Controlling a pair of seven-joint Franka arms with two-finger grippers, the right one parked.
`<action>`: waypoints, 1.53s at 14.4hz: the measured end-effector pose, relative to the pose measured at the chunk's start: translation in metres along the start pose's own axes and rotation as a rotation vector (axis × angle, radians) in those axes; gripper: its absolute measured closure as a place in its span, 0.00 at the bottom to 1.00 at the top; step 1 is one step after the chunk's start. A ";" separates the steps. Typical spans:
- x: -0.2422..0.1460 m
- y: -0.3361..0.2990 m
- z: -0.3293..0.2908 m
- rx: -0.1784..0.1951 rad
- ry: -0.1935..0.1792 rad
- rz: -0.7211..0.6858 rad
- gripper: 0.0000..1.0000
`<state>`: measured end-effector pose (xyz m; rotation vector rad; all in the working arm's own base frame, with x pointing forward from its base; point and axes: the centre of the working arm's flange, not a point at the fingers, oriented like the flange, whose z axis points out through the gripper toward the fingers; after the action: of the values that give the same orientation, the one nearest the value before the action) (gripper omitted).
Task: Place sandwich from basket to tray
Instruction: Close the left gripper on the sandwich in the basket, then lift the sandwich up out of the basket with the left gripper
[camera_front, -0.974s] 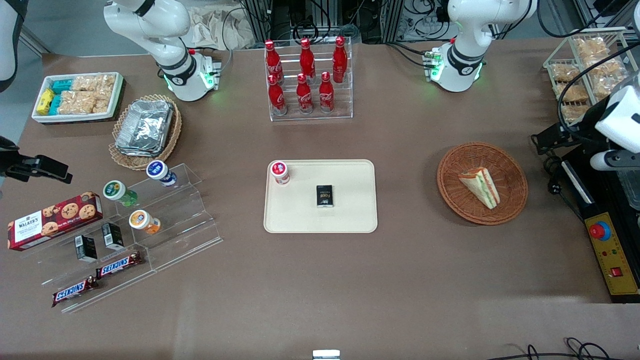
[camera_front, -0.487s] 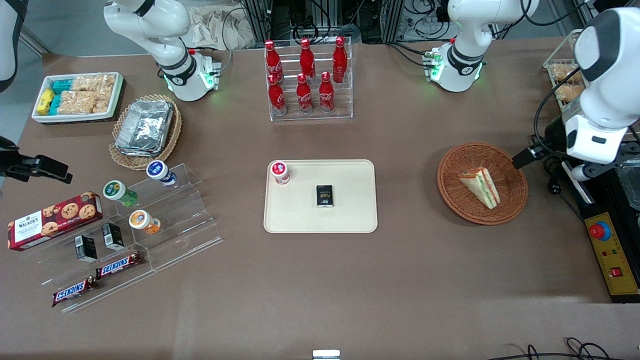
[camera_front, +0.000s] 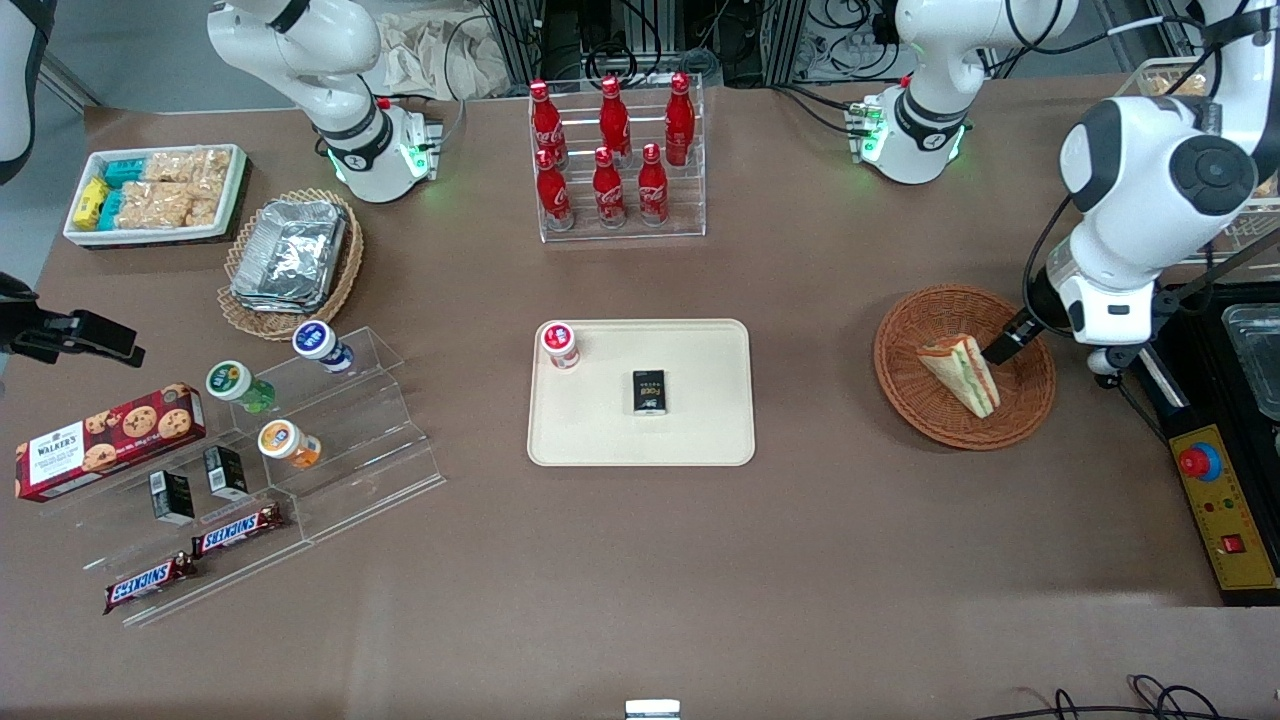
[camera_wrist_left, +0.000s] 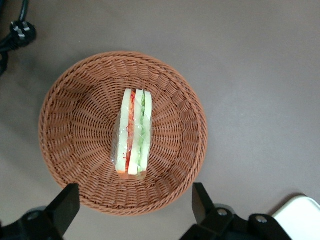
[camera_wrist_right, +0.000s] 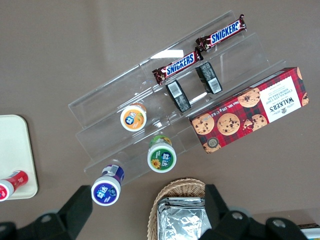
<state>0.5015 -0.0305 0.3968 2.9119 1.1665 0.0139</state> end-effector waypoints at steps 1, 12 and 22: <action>0.000 -0.001 0.010 -0.004 0.003 -0.019 0.00; -0.009 -0.014 0.130 -0.018 0.006 -0.074 0.00; -0.014 -0.019 0.156 -0.022 0.007 -0.030 0.63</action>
<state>0.4798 -0.0271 0.2409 2.8773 1.2036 0.0359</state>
